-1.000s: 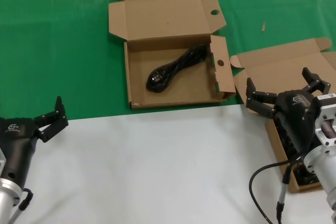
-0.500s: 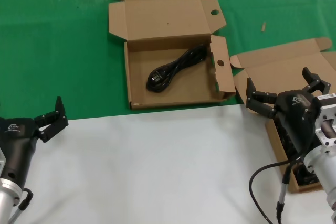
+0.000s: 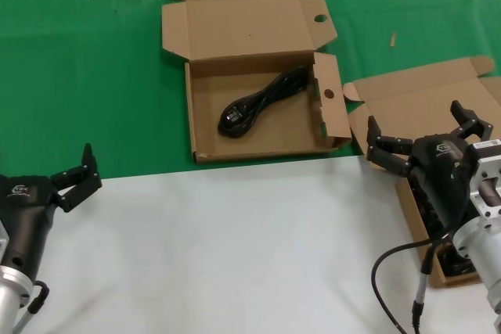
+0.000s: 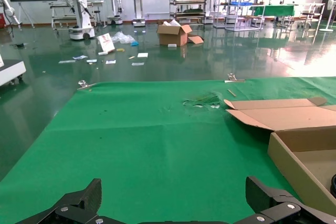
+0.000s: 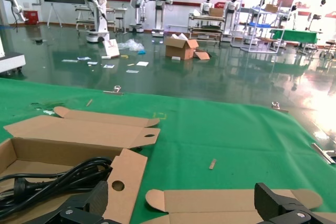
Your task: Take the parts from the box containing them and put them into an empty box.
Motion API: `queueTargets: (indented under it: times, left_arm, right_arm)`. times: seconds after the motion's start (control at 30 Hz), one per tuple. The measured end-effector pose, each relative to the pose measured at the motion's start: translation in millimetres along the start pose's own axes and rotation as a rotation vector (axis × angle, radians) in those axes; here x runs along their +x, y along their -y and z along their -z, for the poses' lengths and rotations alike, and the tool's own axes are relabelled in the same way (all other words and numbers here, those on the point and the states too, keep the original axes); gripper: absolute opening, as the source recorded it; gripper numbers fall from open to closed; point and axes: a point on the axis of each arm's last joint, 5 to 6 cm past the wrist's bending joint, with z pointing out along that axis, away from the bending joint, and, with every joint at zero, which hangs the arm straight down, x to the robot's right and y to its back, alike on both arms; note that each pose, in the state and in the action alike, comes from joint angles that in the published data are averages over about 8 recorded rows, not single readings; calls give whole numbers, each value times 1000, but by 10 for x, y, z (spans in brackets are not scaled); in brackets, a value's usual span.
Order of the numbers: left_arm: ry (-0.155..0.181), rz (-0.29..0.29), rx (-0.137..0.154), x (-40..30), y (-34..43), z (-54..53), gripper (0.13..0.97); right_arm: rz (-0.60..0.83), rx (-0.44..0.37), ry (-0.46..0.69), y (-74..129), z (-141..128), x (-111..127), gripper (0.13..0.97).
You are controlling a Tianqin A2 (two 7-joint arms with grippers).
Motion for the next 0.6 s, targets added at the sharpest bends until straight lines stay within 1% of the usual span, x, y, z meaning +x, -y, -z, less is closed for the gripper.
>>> queueTargets:
  times: [0.6]
  left_arm:
    - [0, 0, 0, 0, 0, 0, 966]
  right_arm:
    - [0, 0, 0, 0, 0, 0, 966]
